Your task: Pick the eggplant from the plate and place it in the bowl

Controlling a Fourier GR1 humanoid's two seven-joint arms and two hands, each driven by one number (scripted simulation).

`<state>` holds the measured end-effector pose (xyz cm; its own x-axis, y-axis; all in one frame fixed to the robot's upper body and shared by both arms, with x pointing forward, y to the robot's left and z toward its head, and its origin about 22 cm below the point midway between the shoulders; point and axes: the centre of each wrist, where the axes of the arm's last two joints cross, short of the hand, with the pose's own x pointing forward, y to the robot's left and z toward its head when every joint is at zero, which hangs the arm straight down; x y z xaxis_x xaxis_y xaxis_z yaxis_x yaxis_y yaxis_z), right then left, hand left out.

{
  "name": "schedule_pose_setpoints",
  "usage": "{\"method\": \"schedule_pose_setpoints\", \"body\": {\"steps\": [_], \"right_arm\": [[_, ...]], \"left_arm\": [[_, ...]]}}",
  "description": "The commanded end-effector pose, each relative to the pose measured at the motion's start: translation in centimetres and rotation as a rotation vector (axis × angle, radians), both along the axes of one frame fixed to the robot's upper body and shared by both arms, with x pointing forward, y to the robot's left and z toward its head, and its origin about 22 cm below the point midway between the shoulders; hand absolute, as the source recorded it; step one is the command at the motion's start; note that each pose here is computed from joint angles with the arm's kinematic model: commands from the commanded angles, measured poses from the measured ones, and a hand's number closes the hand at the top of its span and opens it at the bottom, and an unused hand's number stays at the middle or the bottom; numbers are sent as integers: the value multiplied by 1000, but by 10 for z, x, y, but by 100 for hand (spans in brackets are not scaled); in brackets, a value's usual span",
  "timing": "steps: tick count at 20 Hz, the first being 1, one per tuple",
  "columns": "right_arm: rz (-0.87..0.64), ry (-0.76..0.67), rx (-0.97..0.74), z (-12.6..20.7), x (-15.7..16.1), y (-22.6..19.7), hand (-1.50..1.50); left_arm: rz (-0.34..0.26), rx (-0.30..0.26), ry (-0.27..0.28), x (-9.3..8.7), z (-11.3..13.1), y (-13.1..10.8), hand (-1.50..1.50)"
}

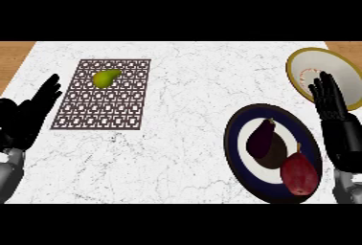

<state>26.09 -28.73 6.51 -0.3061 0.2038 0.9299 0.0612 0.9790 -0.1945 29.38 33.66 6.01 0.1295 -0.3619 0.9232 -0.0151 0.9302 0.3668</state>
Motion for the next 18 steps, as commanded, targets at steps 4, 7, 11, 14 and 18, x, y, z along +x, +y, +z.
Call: {"method": "schedule_pose_setpoints", "body": {"steps": [4,7,11,14,18], "right_arm": [[-217,388,-26,-46,2,29,150],[-343,499,-564,-67,-22,-48,150],[-792,239,-85,-73,-4,33,-150],[-809,85,-72,-79,-6,97,-150],[-838,6,-155,-75,4,120,-150]], "left_arm": [[-57,-139,-125,1,-16,-60,0],[-91,-168,-141,5,-4,-67,0],[-72,-255,-118,-5,-22,-94,0],[-101,-265,-148,-11,-22,-119,0],[-83,-251,-129,-14,-33,-124,0]]}}
